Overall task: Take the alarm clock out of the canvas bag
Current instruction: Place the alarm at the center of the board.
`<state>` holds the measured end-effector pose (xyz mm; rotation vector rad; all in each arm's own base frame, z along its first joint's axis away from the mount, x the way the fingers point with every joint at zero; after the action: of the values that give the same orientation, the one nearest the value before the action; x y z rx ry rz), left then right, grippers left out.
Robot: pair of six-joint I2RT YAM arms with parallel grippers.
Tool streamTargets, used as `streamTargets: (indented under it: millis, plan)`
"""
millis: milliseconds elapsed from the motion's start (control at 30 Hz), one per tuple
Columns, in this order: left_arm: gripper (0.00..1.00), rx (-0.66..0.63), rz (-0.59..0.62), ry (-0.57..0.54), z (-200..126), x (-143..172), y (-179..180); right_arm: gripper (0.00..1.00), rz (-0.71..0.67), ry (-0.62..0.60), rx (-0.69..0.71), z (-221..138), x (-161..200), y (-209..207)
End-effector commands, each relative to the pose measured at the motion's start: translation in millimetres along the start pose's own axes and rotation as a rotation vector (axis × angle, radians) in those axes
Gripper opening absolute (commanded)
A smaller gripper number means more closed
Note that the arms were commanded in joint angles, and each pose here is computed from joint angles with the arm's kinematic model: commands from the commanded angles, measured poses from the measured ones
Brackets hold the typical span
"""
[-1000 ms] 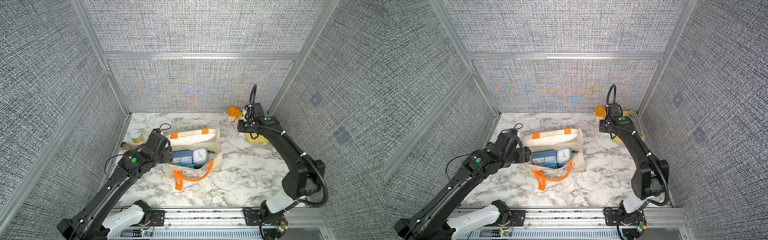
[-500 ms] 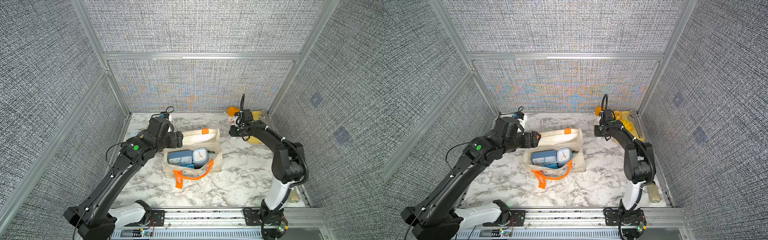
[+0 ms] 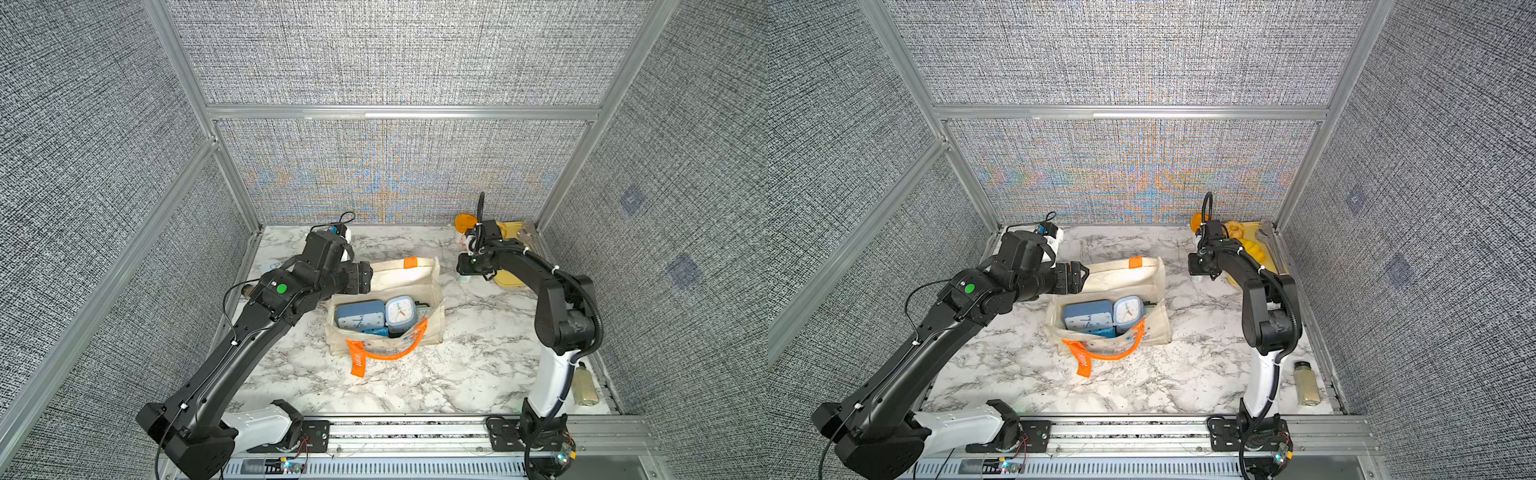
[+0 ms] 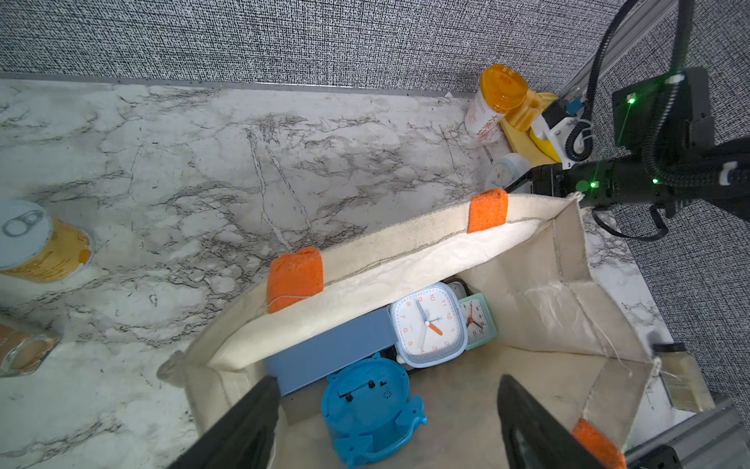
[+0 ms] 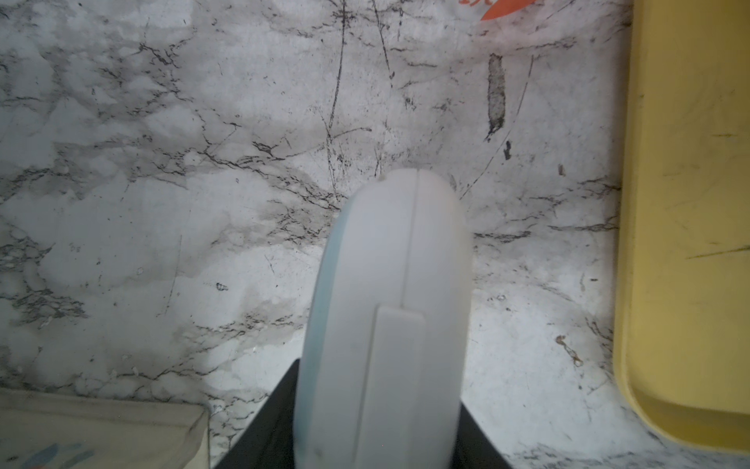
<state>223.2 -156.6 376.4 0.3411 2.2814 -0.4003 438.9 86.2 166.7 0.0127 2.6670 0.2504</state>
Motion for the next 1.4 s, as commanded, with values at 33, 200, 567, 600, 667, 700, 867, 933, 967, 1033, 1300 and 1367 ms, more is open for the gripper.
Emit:
streamTargets:
  millis: [33,200,567,600,667,700,867,933,967,1033,1300,1367]
  plan:
    - [0.85,0.001,0.011,-0.033,-2.8,-4.2,-0.3,0.49,-0.015,0.023,0.009,2.5,0.2,-0.8]
    - [0.85,-0.008,0.012,-0.04,-5.1,-4.1,0.8,0.53,-0.015,0.025,0.02,3.7,-0.8,-1.6]
    - [0.86,-0.039,-0.01,-0.047,-10.8,-1.4,4.9,0.86,-0.027,-0.102,0.041,-56.2,-21.3,6.6]
    - [0.86,-0.037,-0.016,-0.05,-11.8,-0.8,5.1,0.87,-0.029,-0.118,0.042,-64.3,-21.9,7.4]
    - [0.86,-0.036,-0.025,-0.055,-12.3,0.7,5.6,0.9,-0.024,-0.131,0.046,-70.4,-21.2,5.9]
    - [0.86,-0.033,-0.029,-0.059,-12.9,1.5,5.8,0.9,-0.02,-0.128,0.046,-69.9,-20.2,4.4]
    - [0.86,-0.047,-0.04,-0.073,-21.6,4.6,9.0,0.9,-0.006,-0.088,0.054,-60.2,-16.5,-0.5]
    - [0.86,-0.059,-0.041,-0.072,-25.7,6.9,11.1,0.9,0.008,-0.1,0.036,-67.2,-20.7,2.3]
    - [0.86,-0.066,-0.042,-0.068,-26.3,8.2,12.0,0.9,0.012,-0.115,0.023,-74.7,-24.3,5.1]
    - [0.86,-0.081,-0.055,-0.051,-27.0,12.4,14.1,0.9,0.012,-0.172,-0.011,-103.0,-35.9,17.2]
    - [0.85,-0.115,-0.137,0.018,-15.8,26.4,19.4,0.89,-0.265,-0.303,-0.253,-225.3,-17.7,152.6]
    - [0.85,-0.124,-0.125,-0.01,-17.2,20.6,20.6,0.88,-0.299,-0.275,-0.319,-238.6,3.4,178.8]
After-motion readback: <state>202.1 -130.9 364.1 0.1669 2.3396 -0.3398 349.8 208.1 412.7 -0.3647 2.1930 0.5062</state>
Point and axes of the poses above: each gripper's point midway between its finger pads, its own z axis out along the fingers, its own y axis along the line the jaws close on, x = y × z, the point moved 9 cm from there along -z, back along the fingers, and after that the axes turned 7 degrees about z, right-handed, at the moved point
